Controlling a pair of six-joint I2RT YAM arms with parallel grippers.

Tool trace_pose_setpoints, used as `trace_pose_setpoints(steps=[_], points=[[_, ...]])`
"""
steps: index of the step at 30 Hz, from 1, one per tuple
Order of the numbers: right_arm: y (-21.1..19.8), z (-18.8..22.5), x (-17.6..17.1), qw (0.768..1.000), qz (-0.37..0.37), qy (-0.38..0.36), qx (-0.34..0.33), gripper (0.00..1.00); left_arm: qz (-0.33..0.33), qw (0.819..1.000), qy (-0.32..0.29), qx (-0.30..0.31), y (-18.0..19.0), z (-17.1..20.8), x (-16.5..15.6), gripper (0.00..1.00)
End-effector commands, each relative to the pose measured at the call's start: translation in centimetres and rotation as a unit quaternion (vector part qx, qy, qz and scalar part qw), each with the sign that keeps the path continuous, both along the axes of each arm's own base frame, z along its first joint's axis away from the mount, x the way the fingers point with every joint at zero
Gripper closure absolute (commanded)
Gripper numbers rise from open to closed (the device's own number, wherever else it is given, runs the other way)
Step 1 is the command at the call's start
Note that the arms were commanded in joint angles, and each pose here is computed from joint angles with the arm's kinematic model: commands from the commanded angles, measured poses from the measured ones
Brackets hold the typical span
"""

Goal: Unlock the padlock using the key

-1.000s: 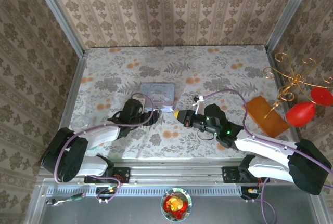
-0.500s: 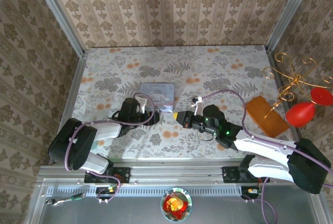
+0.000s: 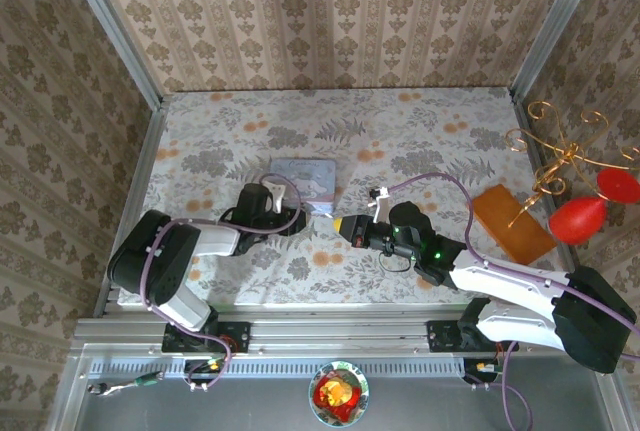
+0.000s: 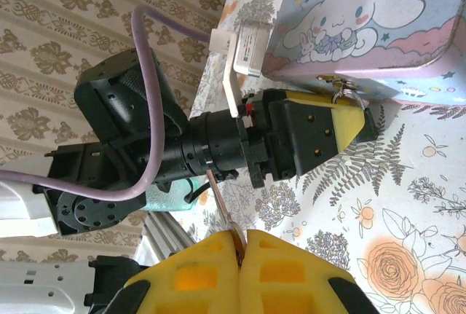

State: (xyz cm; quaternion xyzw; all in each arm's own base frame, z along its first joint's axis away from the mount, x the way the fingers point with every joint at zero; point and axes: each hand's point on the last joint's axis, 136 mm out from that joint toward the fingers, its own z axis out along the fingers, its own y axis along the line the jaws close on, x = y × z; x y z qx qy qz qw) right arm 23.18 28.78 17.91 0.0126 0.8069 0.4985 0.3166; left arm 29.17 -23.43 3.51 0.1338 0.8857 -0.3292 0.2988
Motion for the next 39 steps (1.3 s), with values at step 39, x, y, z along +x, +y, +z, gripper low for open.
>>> trace_pose_setpoints(steps=[39], points=[[0.7,-5.5,2.2,0.995,-0.040,0.092,-0.003,1.00,0.067,0.955,0.174,-0.230,-3.7,7.3,-3.0,0.93]])
